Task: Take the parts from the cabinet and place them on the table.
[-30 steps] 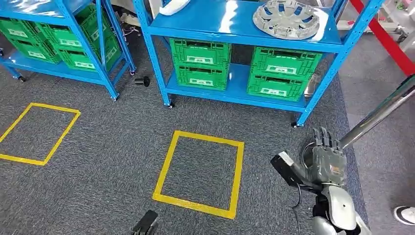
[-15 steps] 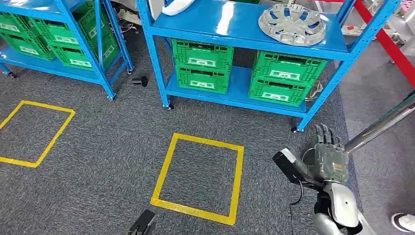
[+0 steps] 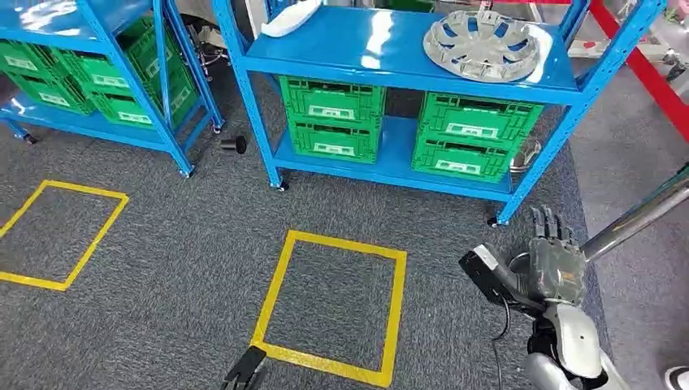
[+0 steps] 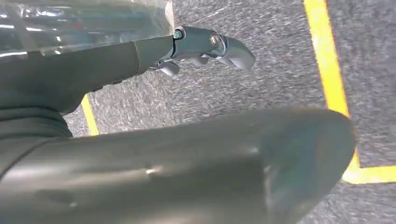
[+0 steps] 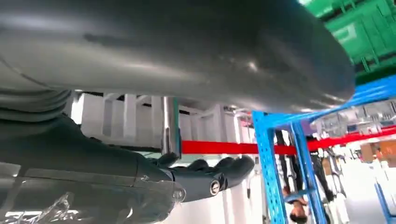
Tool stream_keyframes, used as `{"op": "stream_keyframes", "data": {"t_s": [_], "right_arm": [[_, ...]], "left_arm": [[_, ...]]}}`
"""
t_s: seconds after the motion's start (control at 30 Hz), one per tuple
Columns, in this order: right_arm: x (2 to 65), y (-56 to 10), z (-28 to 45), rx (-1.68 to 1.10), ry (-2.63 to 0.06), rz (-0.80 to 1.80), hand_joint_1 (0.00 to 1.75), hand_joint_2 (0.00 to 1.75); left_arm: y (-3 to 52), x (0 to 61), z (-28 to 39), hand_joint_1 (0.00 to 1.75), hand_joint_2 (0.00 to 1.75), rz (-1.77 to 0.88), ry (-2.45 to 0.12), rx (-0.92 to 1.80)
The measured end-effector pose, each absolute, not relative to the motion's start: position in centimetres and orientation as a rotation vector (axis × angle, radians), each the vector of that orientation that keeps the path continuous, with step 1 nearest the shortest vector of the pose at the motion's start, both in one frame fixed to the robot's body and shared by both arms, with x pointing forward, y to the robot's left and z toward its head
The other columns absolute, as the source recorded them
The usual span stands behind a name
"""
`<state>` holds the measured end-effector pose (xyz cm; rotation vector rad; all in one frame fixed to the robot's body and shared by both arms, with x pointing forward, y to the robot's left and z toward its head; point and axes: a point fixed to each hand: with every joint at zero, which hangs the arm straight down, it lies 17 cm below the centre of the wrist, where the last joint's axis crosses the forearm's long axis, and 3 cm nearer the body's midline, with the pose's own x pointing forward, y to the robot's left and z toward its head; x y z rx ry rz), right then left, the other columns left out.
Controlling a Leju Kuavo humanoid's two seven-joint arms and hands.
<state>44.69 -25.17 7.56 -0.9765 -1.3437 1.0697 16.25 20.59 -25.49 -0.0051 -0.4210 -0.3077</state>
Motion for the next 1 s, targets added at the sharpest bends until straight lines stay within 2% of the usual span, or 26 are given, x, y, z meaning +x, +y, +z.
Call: {"op": "stream_keyframes", "data": {"t_s": [1.0], "right_arm": [[42.7, -25.3, 6.9, -1.0, -1.308, 1.087, 0.0, 0.0]], "left_arm": [[20.7, 14.6, -25.9, 0.0, 0.0, -0.298, -0.418, 0.001]]}}
